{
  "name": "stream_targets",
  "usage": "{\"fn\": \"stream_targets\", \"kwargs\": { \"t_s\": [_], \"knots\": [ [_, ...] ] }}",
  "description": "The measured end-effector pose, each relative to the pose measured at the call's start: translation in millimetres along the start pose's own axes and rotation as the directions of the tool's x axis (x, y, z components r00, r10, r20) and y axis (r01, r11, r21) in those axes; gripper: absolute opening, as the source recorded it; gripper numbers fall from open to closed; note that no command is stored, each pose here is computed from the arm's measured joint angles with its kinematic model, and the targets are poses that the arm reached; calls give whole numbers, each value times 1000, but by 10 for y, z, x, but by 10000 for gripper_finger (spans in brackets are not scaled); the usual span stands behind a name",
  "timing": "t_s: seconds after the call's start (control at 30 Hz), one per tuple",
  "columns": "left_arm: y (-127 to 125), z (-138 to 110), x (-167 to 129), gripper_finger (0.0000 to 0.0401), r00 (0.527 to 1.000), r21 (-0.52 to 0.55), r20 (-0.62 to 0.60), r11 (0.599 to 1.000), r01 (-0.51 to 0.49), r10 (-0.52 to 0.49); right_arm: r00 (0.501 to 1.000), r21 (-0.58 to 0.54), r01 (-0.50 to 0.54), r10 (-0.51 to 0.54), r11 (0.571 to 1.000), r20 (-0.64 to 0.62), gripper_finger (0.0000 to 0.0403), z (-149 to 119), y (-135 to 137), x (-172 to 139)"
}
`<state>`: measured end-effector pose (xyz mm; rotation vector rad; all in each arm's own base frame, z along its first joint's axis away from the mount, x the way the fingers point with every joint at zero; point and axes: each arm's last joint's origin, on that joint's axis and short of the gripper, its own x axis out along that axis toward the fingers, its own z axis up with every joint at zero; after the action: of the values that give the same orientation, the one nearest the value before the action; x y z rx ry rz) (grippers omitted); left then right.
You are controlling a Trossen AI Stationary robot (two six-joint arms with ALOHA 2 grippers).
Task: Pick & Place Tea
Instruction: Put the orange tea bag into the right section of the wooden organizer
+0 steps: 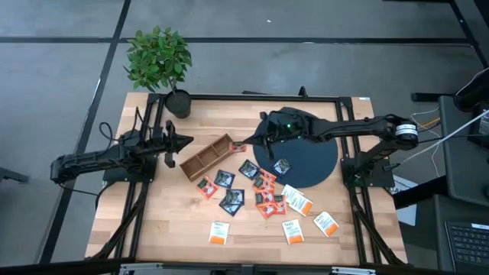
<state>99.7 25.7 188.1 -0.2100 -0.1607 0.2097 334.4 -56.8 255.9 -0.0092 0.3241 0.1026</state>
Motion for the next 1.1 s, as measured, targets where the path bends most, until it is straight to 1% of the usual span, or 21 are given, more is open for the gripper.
{"fn": "stream_targets", "kwargs": {
  "t_s": [0.17,0.23,0.33,0.5,0.63,0.77,0.9,1.0,1.03,1.1],
  "knots": [
    [1,86,63,34,990,11,-112,996,-90,90,1000,-18,0,0,1000,0,0,3,-21,72],
    [-8,140,116,44,986,25,-136,995,-99,102,1000,-24,0,0,1000,5,0,43,-34,104],
    [-40,256,213,60,983,75,-162,995,-71,82,1000,-36,0,0,999,-2,0,101,-54,155],
    [-78,458,381,88,979,141,-181,987,-72,97,1000,-49,0,0,999,5,0,168,-80,224],
    [-93,556,524,104,972,180,-206,981,-77,114,1000,-81,4,-2,997,24,0,244,-99,266],
    [-105,625,655,115,966,183,-230,980,-74,116,999,-145,12,-5,989,54,0,356,-119,302],
    [-136,708,751,119,967,194,-246,981,-22,70,997,-200,21,-7,980,72,0,437,-142,350],
    [-146,754,790,120,966,195,-249,981,-18,67,997,-227,27,-10,974,74,0,457,-155,384],
    [-150,771,790,120,965,195,-255,981,-18,68,998,-235,32,-17,971,66,0,451,-157,385],
    [-160,813,791,120,961,194,-267,981,-19,71,996,-255,74,-60,964,62,0,451,-169,384]
  ]
}}
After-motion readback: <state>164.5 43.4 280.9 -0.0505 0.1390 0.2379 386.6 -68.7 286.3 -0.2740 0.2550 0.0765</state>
